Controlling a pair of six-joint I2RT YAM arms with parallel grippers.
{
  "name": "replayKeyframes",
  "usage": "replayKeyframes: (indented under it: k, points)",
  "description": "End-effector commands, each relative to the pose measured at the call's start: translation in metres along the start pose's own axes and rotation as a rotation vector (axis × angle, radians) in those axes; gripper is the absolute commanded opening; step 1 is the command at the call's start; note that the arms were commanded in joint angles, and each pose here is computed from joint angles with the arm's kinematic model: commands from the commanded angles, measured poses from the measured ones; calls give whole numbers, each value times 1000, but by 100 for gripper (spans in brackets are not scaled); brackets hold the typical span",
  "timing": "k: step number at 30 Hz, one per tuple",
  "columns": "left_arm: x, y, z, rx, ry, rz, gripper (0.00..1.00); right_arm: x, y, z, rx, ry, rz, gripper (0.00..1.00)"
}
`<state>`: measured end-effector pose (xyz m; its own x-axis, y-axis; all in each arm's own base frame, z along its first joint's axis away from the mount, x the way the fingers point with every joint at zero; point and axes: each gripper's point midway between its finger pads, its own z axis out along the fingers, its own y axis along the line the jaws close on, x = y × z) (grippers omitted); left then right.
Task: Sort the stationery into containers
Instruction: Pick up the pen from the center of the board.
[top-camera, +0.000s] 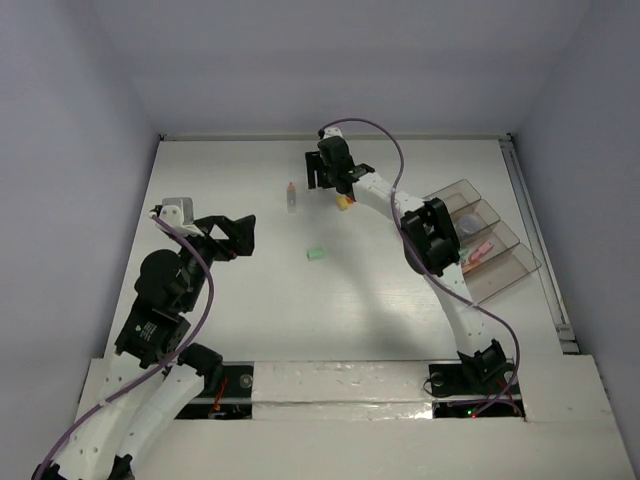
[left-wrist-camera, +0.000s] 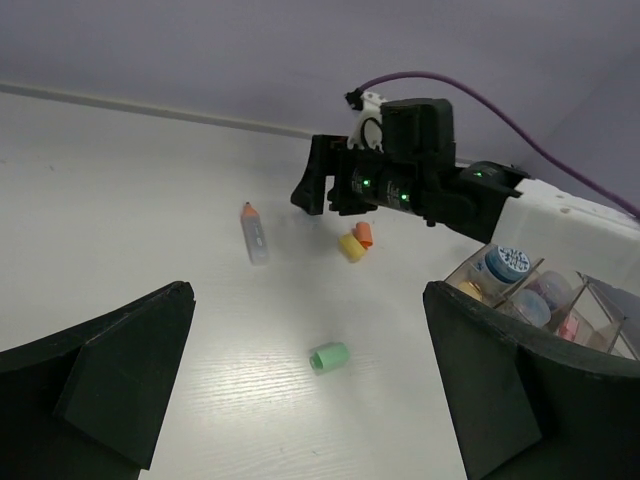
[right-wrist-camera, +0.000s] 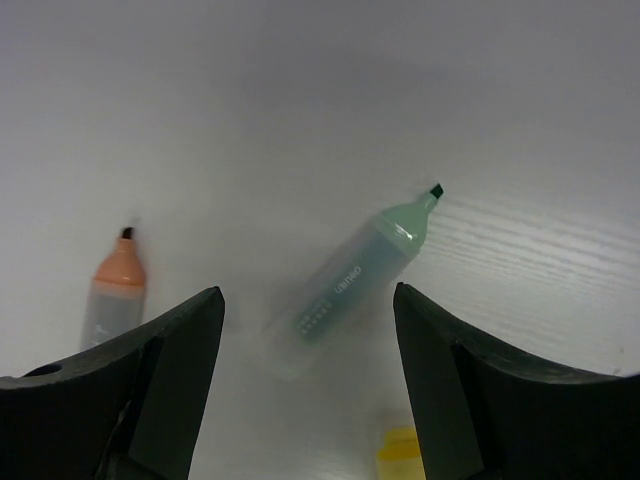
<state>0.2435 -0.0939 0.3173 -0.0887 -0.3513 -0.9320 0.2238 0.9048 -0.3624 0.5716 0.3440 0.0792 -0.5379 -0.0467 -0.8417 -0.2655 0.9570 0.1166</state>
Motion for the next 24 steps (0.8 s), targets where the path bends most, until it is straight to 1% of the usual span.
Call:
replayKeyframes:
  k: [1,6,7,9,10,11,12,14,18,21,24]
  points:
    - [-7,-7,3,42,-28,15,99,1,-10,-5,92,59,29,75]
    - [-10,-12,0,71,-38,10,99,18,-11,1,103,96,61,76]
    - [-10,-12,-1,72,-41,8,99,28,-13,4,115,129,54,76]
    - [-10,-13,-2,77,-42,8,99,21,-9,6,103,117,55,75]
    - [-12,-11,-2,72,-49,8,99,19,-9,7,105,118,54,73]
    - [-13,-11,-2,74,-50,7,99,30,-11,10,110,144,48,71]
    - [-12,-12,-2,75,-48,8,99,20,-8,10,102,125,52,67]
    - [-14,-13,-5,81,-56,8,99,28,-9,13,106,152,43,62]
    - [-22,-12,-12,80,-88,3,99,28,-7,13,102,160,45,58]
    - [-28,-12,-18,86,-117,-3,99,40,-7,12,96,200,39,55]
    - [-29,-15,-19,104,-118,-3,99,54,-6,11,81,248,27,55]
